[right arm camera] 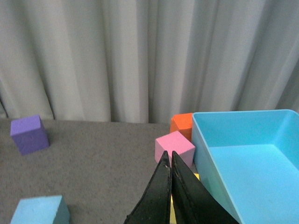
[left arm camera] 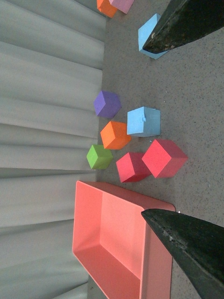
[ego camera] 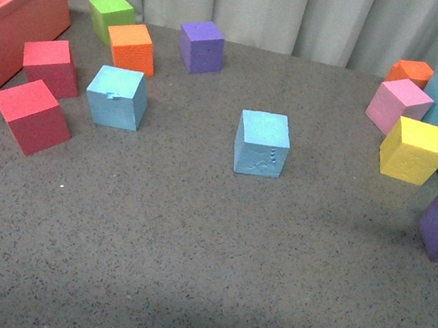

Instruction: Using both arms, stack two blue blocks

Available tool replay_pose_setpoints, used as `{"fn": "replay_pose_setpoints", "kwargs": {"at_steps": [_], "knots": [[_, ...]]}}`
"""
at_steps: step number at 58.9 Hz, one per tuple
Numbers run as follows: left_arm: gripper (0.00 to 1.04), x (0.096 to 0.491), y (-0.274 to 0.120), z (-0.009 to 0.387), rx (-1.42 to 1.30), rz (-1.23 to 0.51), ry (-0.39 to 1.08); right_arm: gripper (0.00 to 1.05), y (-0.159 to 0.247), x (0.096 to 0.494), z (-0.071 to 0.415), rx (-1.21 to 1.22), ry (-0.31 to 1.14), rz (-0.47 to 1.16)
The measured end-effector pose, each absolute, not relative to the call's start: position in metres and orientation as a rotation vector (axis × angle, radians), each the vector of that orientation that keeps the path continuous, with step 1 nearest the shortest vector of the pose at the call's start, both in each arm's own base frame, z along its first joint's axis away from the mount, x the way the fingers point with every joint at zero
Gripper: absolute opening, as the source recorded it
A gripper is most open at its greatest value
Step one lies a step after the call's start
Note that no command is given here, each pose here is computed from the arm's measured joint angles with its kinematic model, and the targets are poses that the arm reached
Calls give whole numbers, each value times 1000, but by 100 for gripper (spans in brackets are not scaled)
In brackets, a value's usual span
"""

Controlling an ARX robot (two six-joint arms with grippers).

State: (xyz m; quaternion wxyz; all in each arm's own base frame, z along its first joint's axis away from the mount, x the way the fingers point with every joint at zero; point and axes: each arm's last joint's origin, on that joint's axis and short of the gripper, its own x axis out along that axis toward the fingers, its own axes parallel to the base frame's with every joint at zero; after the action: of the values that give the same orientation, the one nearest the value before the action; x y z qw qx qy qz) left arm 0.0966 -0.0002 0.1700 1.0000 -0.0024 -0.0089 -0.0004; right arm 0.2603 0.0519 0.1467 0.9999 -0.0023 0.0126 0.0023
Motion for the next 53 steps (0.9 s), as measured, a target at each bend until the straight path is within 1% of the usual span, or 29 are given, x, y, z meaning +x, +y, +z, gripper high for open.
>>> {"fn": "replay_pose_setpoints", "kwargs": {"at_steps": [5, 10, 28, 36, 42, 53], "knots": [[98, 97, 0, 170, -5, 0, -18, 1, 43, 244, 153, -8, 39, 11], [98, 97, 0, 170, -5, 0, -18, 1, 33, 227, 162, -1, 8, 5], [98, 97, 0, 170, -5, 0, -18, 1, 15, 184, 161, -2, 17, 4], [98, 97, 0, 170, -5, 0, -18, 1, 8, 171, 161, -1, 20, 21], [98, 97, 0, 170, -5, 0, -18, 1, 1, 163, 162, 0, 17, -1], [98, 97, 0, 170, -5, 0, -18, 1, 0, 149, 162, 0, 15, 0]]}}
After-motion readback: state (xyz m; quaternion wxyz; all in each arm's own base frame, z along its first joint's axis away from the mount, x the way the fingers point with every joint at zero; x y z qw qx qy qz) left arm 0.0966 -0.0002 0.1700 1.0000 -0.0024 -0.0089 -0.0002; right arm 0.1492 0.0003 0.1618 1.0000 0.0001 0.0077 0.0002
